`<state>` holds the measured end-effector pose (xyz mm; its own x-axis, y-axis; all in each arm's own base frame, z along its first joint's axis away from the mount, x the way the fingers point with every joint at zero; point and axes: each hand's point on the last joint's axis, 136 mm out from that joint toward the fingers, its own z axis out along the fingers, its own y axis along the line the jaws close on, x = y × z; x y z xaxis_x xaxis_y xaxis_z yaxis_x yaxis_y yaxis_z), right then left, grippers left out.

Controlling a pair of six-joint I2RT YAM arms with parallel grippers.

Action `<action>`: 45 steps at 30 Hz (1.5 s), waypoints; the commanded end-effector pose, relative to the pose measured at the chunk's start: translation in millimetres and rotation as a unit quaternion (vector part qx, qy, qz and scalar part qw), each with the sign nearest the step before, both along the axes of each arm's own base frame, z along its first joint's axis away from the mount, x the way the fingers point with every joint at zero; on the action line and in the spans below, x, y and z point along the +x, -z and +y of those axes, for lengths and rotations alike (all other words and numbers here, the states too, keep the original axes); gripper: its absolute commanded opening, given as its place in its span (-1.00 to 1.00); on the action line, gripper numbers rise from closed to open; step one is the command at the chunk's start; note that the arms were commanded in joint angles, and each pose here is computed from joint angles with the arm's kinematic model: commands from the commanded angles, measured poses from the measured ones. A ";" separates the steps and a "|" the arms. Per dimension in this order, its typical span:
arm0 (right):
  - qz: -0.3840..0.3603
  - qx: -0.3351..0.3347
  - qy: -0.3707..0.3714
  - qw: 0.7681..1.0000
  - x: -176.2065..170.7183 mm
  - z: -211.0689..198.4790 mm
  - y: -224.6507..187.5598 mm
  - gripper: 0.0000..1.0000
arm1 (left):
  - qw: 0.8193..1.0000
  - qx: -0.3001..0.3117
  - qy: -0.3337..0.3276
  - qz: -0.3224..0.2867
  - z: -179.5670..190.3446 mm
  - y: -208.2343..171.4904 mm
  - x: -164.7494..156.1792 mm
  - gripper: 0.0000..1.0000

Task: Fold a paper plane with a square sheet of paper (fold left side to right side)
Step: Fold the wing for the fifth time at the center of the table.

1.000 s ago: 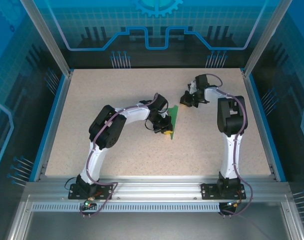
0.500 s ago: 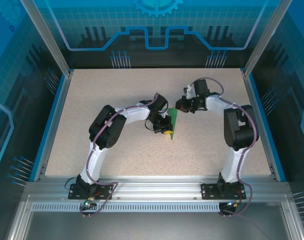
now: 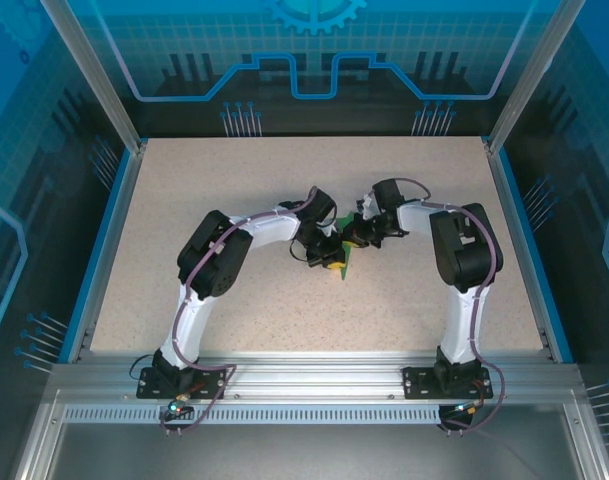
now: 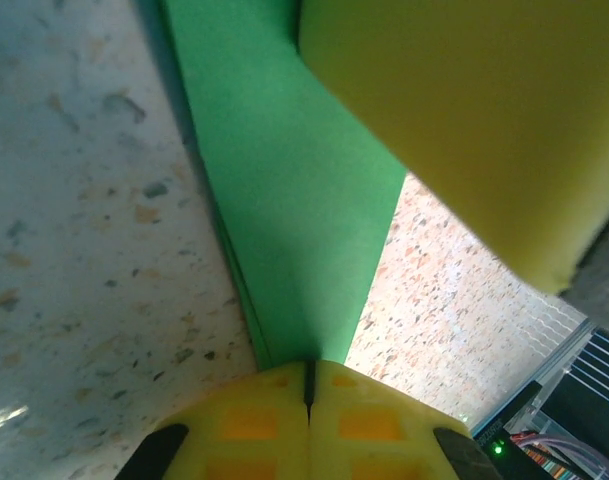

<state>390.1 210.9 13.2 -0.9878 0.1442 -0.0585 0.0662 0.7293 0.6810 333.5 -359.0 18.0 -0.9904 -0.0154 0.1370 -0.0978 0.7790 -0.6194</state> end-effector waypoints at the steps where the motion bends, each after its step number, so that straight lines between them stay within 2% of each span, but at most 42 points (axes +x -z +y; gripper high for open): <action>1: 0.045 -0.027 0.003 0.999 -18.1 -6.7 24.6 -0.86 | 1.000 0.021 0.003 -0.007 6.9 -4.7 -13.0 -1.00; 9: 0.050 -0.031 0.005 0.998 -22.4 -10.0 30.3 -0.88 | 0.998 -0.029 0.000 -0.059 -0.9 -47.9 -7.0 -0.95; 15: 0.049 -0.032 0.004 0.998 -23.9 -10.3 30.0 -0.88 | 0.997 -0.070 0.005 -0.037 -16.3 -45.9 -7.3 -0.92; 28: 0.050 -0.034 0.004 0.998 -24.7 -10.8 30.5 -0.88 | 0.999 -0.031 -0.001 0.020 -10.0 -4.9 -17.1 -0.85; 45: 0.054 -0.051 0.003 0.997 -24.5 -14.8 32.3 -0.87 | 0.999 0.001 0.007 0.054 0.0 6.9 -30.9 -0.87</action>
